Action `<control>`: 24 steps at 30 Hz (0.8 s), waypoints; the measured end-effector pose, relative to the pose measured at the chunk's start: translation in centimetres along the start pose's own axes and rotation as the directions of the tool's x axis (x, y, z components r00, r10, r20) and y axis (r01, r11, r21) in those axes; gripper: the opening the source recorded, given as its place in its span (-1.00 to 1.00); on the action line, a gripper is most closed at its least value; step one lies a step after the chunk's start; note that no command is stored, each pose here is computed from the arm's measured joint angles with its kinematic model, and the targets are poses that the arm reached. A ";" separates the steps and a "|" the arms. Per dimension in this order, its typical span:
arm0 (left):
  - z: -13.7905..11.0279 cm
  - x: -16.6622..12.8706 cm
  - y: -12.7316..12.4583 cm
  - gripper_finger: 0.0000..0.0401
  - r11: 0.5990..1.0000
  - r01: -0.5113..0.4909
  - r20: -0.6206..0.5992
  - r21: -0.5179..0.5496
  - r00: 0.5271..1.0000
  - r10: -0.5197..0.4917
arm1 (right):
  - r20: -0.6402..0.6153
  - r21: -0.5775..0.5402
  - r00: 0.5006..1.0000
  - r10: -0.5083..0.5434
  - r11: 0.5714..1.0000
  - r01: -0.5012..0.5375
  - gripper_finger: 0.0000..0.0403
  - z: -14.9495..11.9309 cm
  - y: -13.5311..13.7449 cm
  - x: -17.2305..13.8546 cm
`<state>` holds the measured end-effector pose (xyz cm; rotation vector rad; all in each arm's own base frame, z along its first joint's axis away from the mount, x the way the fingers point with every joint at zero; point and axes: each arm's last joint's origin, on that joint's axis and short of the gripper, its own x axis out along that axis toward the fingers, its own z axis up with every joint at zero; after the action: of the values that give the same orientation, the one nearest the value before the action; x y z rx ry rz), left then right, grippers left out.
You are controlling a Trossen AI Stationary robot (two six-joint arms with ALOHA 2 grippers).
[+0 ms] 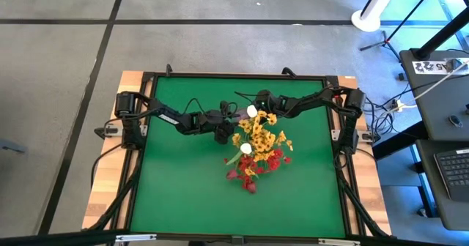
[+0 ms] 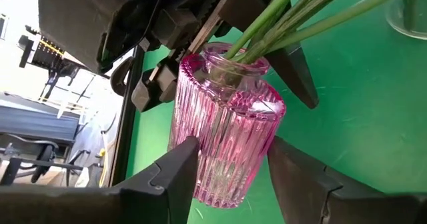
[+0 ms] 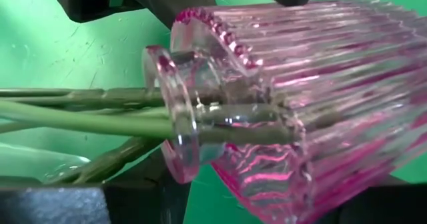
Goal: Sort flowers into vase by color
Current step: Adjust the violet vase
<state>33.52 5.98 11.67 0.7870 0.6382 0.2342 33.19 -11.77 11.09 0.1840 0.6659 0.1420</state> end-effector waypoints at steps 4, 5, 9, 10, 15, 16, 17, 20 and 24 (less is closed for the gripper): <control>0.3 -0.2 -0.4 -0.04 1.000 -0.007 -0.004 -0.009 1.000 0.007 | 0.004 -0.002 1.000 0.007 1.000 -0.007 0.06 0.0 0.0 0.0; 0.5 -0.2 -0.5 -0.02 1.000 -0.012 -0.008 -0.007 1.000 0.012 | 0.006 -0.003 1.000 0.009 1.000 -0.009 0.06 0.0 0.0 0.0; 0.9 -0.5 -0.9 0.10 0.999 -0.033 -0.021 0.001 0.999 0.033 | 0.013 0.008 1.000 0.026 1.000 -0.026 0.06 0.1 0.1 0.0; 1.0 -0.5 -1.0 0.13 0.999 -0.040 -0.026 0.003 0.999 0.040 | 0.018 0.011 0.999 0.031 0.999 -0.031 0.06 0.2 0.1 0.0; 1.2 -0.7 -1.3 0.24 0.999 -0.049 -0.034 -0.015 0.998 0.048 | 0.038 0.015 0.999 0.035 0.999 -0.036 0.06 0.4 0.3 0.1; 1.2 -0.7 -1.3 0.25 0.999 -0.051 -0.039 -0.012 0.998 0.050 | 0.044 0.014 0.998 0.037 0.999 -0.037 0.06 0.5 0.4 0.1; 1.2 -0.7 -1.3 0.25 0.998 -0.057 -0.045 -0.010 0.997 0.056 | 0.047 0.012 0.998 0.043 0.999 -0.044 0.06 0.5 0.5 0.2; 1.2 -0.7 -1.3 0.26 0.998 -0.068 -0.058 -0.006 0.996 0.068 | 0.044 0.008 0.997 0.056 0.998 -0.056 0.06 0.9 1.0 0.5; 1.0 -0.7 -1.1 0.26 0.993 -0.114 -0.102 -0.003 0.988 0.113 | 0.056 -0.018 0.995 0.081 0.997 -0.081 0.06 1.7 1.7 0.8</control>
<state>33.53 4.34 11.75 0.8071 0.6888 0.3832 34.77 -10.13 12.30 0.1992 0.6004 0.2191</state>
